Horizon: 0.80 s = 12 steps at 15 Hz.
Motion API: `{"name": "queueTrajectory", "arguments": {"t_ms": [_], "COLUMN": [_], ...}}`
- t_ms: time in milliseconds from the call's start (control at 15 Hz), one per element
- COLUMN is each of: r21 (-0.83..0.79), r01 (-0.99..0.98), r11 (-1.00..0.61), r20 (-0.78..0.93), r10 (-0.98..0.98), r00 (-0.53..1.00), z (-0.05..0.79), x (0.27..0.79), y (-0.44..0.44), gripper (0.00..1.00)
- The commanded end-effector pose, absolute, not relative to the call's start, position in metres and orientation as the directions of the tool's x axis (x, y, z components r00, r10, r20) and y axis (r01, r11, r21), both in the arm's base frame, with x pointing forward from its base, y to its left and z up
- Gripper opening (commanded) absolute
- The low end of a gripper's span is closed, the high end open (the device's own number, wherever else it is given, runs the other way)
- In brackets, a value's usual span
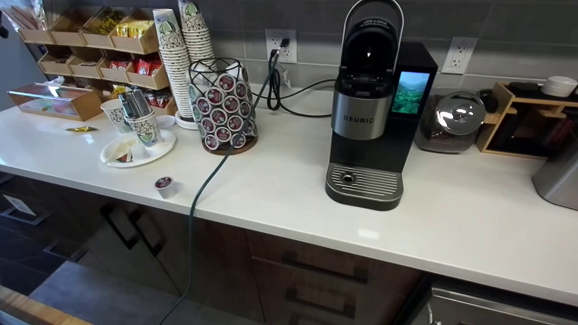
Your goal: Pick up one yellow sachet from the topmost second tray from the right and put it in the paper cup on the left
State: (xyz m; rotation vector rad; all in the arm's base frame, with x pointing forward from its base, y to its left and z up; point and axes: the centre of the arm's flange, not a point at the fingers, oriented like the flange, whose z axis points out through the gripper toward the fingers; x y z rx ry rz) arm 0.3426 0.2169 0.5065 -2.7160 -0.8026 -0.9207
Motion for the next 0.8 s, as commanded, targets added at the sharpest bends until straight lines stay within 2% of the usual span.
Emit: {"name": "queueTrajectory", "arguments": {"t_ms": [0, 333, 400, 667, 733], "r21": [0.029, -0.041, -0.015, -0.025, 0.001], "r01": [0.485, 0.413, 0.434, 0.434, 0.375], "r11": [-0.874, -0.910, -0.901, -0.901, -0.927], "r20": [0.567, 0.553, 0.576, 0.575, 0.614], "r10": [0.414, 0.324, 0.347, 0.342, 0.296], "r00": [0.712, 0.768, 0.740, 0.744, 0.731], "z": [0.510, 0.512, 0.510, 0.509, 0.502], "x": [0.392, 0.453, 0.422, 0.431, 0.436], "y": [0.276, 0.302, 0.279, 0.281, 0.285], "gripper": [1.00, 1.00, 1.00, 1.00, 1.00]}}
